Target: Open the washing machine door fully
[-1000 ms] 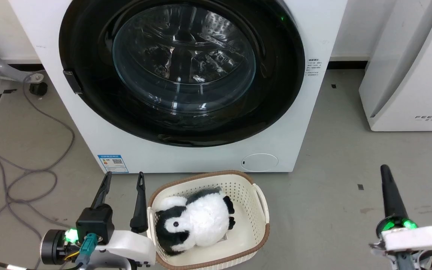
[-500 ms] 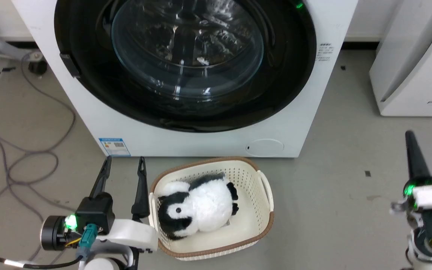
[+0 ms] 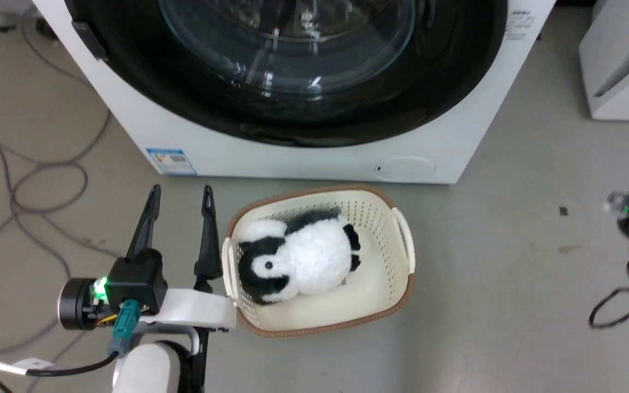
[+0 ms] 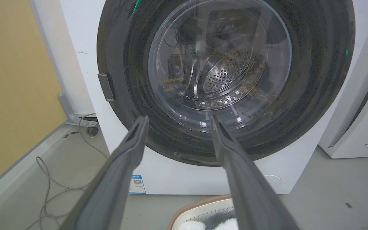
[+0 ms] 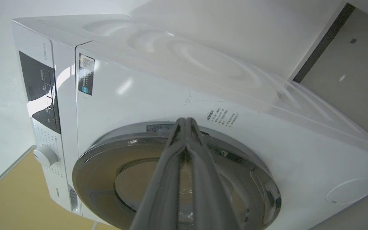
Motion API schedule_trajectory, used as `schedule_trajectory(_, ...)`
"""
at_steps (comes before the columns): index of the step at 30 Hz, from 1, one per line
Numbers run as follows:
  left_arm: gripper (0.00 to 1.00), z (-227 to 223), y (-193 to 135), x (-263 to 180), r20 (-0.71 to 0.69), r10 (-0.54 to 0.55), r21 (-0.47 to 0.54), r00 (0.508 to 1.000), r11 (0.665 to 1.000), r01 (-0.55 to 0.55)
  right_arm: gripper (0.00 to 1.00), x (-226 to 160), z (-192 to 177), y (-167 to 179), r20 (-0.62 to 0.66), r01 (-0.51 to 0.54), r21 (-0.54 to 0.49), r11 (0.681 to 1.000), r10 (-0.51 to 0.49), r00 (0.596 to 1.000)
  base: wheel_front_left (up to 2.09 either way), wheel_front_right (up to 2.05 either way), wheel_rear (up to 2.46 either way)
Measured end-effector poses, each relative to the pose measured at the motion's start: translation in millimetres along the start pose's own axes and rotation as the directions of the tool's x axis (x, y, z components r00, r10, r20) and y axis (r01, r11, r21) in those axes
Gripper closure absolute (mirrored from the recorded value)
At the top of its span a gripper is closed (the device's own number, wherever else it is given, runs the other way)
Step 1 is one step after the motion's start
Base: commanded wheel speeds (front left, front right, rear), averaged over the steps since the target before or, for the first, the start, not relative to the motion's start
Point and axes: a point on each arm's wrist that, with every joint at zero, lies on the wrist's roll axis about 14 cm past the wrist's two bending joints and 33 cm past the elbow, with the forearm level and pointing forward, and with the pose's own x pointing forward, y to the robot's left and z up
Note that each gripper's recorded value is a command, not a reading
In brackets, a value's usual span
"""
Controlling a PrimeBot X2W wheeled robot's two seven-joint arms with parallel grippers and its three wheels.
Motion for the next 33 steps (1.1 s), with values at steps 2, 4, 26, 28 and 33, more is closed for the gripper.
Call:
schedule_trajectory(2,0.0,-3,0,5,-0.004,-0.001,-0.002,1.0,1.0,0.001,1.0,15,-1,-1,-0.004,0.0,0.007,1.0,0.0,1.0,0.0,0.0,0.0)
schedule_trajectory(4,0.0,-6,0,10,-0.002,0.0,-0.001,1.0,1.0,0.0,1.0,29,-2,-2,-0.011,-0.002,0.013,1.0,0.002,1.0,0.0,0.0,0.0)
schedule_trajectory(26,0.0,-44,12,36,-0.04,0.055,0.026,0.998,0.998,-0.054,1.0,135,-84,-5,-0.229,0.001,0.087,0.996,0.019,0.973,0.0,0.0,0.0)
schedule_trajectory(28,0.0,-46,13,38,-0.039,0.059,0.026,0.998,0.998,-0.058,1.0,138,-94,-4,-0.263,-0.002,0.094,0.996,0.027,0.964,0.0,0.0,0.0)
schedule_trajectory(33,0.0,-49,12,42,-0.036,0.055,0.029,0.998,0.998,-0.054,1.0,138,-115,-11,-0.335,0.017,0.12,0.993,0.024,0.942,0.0,0.0,0.0)
